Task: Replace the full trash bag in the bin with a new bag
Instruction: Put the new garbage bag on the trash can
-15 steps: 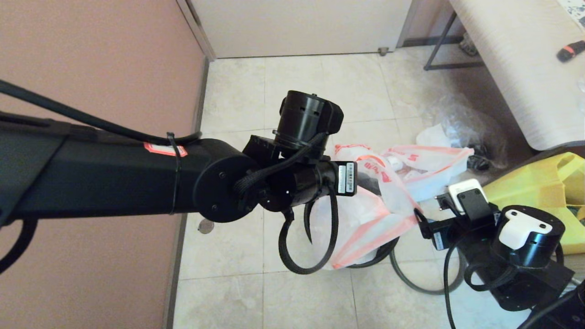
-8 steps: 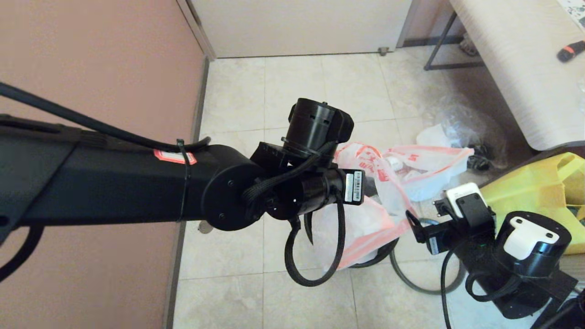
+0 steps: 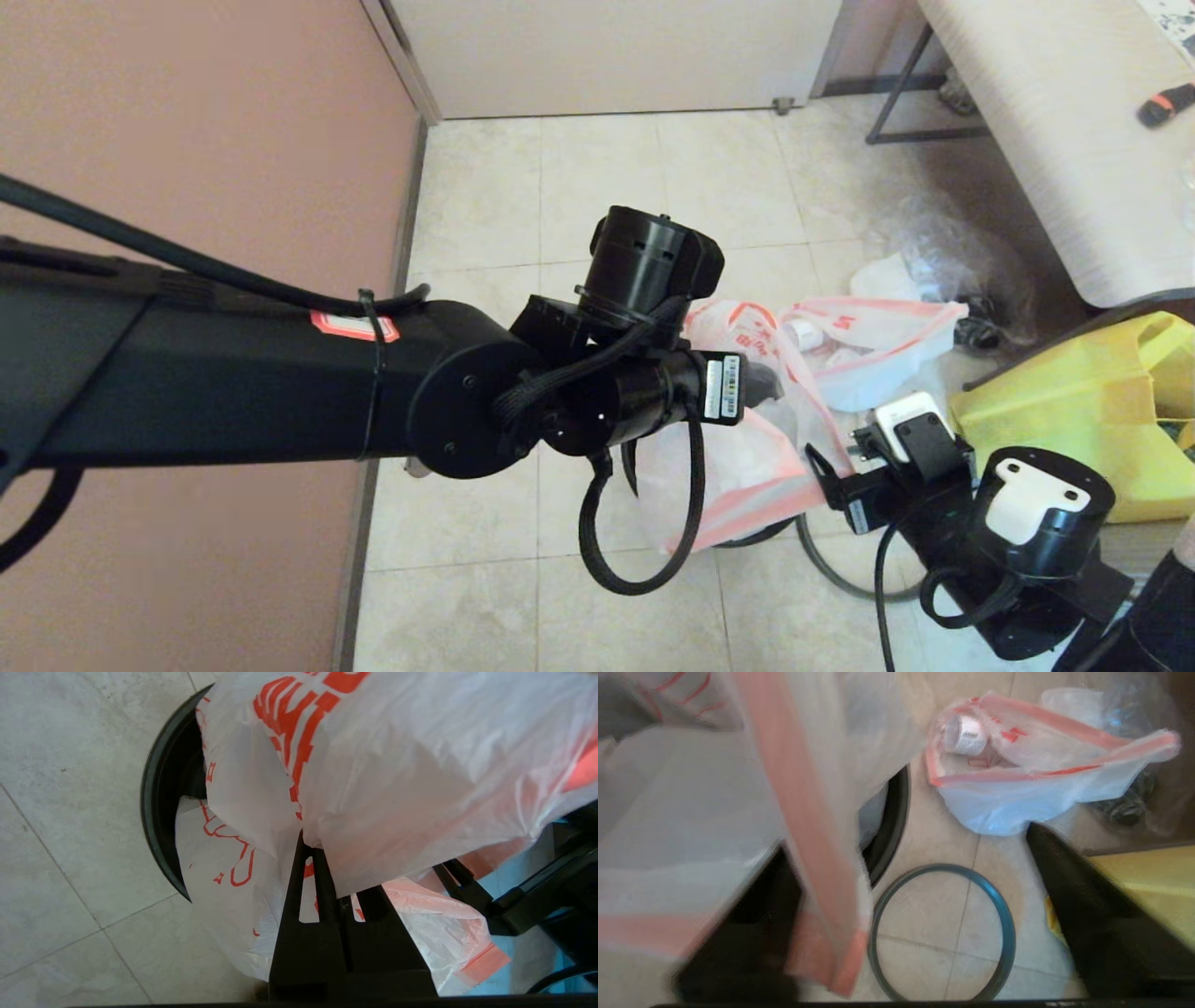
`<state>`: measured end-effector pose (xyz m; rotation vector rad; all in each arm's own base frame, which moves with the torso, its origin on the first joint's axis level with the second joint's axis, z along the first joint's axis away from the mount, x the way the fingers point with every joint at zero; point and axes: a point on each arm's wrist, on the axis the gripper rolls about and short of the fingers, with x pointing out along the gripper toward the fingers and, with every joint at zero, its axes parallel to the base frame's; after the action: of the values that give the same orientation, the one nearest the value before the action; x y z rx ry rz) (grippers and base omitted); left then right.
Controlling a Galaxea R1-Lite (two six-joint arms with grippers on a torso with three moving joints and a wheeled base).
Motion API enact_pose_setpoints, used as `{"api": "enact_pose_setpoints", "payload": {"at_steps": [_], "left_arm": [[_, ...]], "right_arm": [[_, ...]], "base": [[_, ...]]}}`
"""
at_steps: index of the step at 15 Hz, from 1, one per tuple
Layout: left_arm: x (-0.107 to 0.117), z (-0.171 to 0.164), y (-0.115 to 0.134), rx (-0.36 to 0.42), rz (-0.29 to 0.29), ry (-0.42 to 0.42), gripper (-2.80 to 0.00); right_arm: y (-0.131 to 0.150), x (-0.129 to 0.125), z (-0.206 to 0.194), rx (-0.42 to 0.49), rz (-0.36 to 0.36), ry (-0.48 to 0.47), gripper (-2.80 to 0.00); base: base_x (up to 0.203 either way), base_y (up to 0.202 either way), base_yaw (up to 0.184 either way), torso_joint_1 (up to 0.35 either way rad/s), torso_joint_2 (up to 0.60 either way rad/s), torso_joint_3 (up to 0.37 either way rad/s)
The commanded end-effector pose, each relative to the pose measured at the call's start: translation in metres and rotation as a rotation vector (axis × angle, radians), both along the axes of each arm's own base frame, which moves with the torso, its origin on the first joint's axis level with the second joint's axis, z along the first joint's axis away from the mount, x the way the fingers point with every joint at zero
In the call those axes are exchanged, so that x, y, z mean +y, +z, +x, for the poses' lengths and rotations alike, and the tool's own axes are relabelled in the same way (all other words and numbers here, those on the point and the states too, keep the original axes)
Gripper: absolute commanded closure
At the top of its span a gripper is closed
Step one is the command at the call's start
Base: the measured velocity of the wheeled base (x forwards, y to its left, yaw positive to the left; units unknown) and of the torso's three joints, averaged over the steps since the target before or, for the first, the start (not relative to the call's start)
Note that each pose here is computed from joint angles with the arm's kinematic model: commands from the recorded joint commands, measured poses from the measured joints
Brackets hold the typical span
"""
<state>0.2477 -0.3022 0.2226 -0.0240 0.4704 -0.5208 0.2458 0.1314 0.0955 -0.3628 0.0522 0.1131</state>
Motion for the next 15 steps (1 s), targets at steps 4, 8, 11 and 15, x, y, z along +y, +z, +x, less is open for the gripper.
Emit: {"api": "enact_pose_setpoints", "payload": {"at_steps": [4, 8, 11, 15], "left_arm": [[0.002, 0.0, 0.002, -0.005, -0.005, 0.005, 0.0], [0.012, 0.004, -0.003, -0.034, 0.083, -0.007, 0.0], [0.023, 0.009, 0.005, -0.082, 0.119, -0.009, -2.8], [0.044, -0.003, 0.013, -0.109, 0.174, -0.018, -2.8]], "right_arm": [[-0.006, 0.001, 0.0, 0.016, -0.012, 0.001, 0.0], [0.0, -0.001, -0.015, 0.023, 0.059, 0.056, 0.0], [-0.001, -0.002, -0.018, 0.035, 0.068, 0.069, 0.0], [-0.001, 0.003, -0.021, 0.034, 0.07, 0.092, 0.0]], "base": [[0.0, 0.0, 0.0, 0.0, 0.0, 0.0], [0.0, 0.0, 0.0, 0.0, 0.0, 0.0], [0.0, 0.0, 0.0, 0.0, 0.0, 0.0], [0.0, 0.0, 0.0, 0.0, 0.0, 0.0]]}}
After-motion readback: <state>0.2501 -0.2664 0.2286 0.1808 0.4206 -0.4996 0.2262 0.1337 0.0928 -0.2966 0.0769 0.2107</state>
